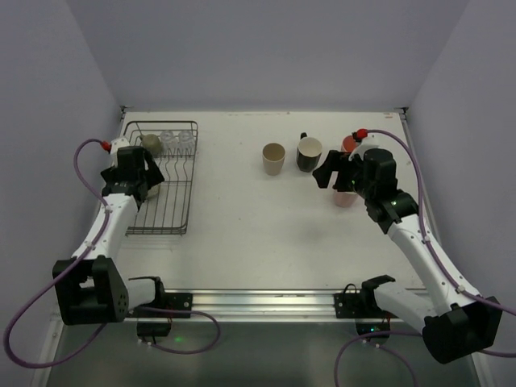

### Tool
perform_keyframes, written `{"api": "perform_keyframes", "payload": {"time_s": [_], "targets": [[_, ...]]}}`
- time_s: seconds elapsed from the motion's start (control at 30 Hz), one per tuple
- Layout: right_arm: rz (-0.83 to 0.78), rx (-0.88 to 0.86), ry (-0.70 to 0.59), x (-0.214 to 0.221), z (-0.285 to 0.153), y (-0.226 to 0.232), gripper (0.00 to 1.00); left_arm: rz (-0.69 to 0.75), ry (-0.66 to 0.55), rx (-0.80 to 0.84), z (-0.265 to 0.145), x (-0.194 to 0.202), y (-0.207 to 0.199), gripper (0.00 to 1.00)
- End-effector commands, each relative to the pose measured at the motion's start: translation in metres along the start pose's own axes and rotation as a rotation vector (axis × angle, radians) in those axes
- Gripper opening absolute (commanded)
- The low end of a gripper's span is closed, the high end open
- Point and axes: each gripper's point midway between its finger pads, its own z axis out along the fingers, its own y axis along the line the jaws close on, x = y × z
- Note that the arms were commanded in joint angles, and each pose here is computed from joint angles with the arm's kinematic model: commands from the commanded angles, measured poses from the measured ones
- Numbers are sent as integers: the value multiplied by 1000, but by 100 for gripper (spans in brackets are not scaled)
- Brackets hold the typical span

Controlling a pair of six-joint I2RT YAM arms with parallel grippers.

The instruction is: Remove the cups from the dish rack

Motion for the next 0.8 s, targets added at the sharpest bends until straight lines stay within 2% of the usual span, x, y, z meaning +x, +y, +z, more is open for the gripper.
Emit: {"api": "perform_keyframes", "payload": {"time_s": [0.0, 0.2, 0.33, 0.4, 0.53, 0.6, 0.63, 0.77], "targets": [[1, -67, -46, -12, -5, 14, 84, -89, -31, 27, 18, -26, -5, 98], [2, -137, -54, -10, -12, 27, 84, -65, 39, 22, 49, -16, -12, 96], [1, -157, -47, -8, -12, 31, 84, -68, 46, 13, 63, -16, -11, 93], [0, -164, -34, -6, -10, 32, 84, -69, 56, -1, 68, -17, -9, 88], [1, -157, -24, -3, -7, 31, 84, -75, 57, 19, 67, -18, -12, 69], [-1, -160, -26, -4, -7, 32, 84, -80, 49, 45, 59, -21, -15, 62], [-2, -164, -22, -3, -6, 34, 84, -84, 43, 53, 55, -23, -15, 53], [-8, -173, -10, 0, -4, 38, 84, -113, -8, 157, 22, -32, -25, 38]]}}
